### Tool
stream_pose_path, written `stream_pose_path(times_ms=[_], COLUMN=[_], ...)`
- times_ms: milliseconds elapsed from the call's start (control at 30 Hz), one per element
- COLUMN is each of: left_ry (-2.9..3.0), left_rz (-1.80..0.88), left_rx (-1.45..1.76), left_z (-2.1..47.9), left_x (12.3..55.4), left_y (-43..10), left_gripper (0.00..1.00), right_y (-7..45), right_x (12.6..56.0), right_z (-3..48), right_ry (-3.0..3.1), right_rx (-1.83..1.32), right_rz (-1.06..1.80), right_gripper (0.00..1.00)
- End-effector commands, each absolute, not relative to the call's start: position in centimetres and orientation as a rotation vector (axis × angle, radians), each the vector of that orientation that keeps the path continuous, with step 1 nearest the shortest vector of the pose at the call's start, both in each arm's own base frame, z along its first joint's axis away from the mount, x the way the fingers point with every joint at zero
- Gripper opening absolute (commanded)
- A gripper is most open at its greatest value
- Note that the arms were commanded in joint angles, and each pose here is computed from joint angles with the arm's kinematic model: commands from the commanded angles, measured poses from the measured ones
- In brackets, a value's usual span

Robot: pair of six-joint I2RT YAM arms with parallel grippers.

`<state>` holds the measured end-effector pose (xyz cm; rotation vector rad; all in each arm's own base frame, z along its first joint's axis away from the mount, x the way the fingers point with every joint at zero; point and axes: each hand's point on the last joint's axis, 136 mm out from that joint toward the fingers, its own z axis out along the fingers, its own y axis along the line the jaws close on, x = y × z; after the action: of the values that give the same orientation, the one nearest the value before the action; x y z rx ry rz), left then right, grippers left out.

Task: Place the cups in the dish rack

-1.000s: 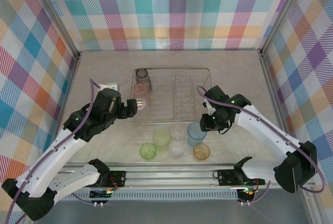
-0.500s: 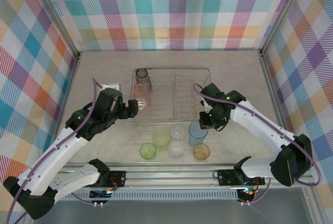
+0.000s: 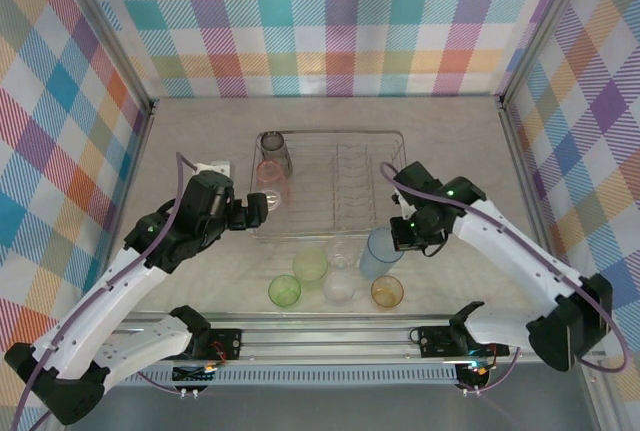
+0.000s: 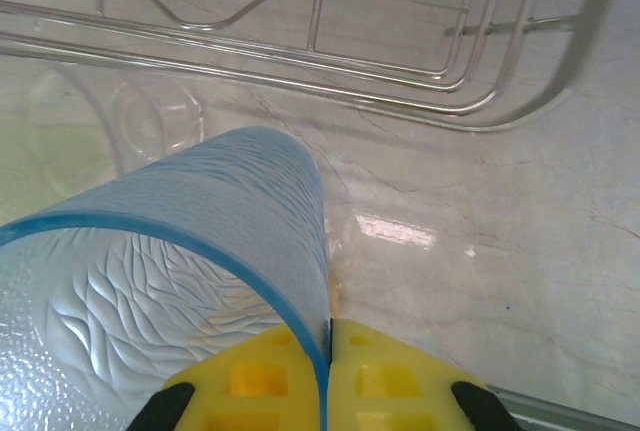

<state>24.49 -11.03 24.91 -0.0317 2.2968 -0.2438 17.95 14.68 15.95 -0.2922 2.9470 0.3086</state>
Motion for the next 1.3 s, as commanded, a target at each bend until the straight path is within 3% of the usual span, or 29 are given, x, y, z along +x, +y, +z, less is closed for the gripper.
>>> stream_pose_path(times_ms=[0,267,667,933,1267], left_ry=[2.243,2.122,1.919,1.813,1.757], left_rz=[-0.321,-0.653,-1.216,-1.385,-1.46], left_rx=[-0.028,0.118,0.429,0.547,0.583], left_z=[25.9,28.7,32.3,34.5,35.3], left_x=[24.5,23.9,21.9,20.7,20.6], left_y=[-11.6,-16.2,-24.7,-27.6,-29.0], left_gripper=[1.0,1.0,1.0,1.0,1.0], right_y=[13.8,14.0,19.5,20.9,22.8], right_x=[17.3,19.3,22.6,24.0,22.1], right_z=[19.2,26.5,33.4,35.6,35.0], right_ry=[2.864,2.597,2.201,2.09,2.053], right_rx=[-0.323,-0.217,-0.316,-0.388,-0.548], right_rz=[0.346,0.778,1.591,1.789,1.925], right_gripper=[0.0,0.0,0.0,0.0,0.0])
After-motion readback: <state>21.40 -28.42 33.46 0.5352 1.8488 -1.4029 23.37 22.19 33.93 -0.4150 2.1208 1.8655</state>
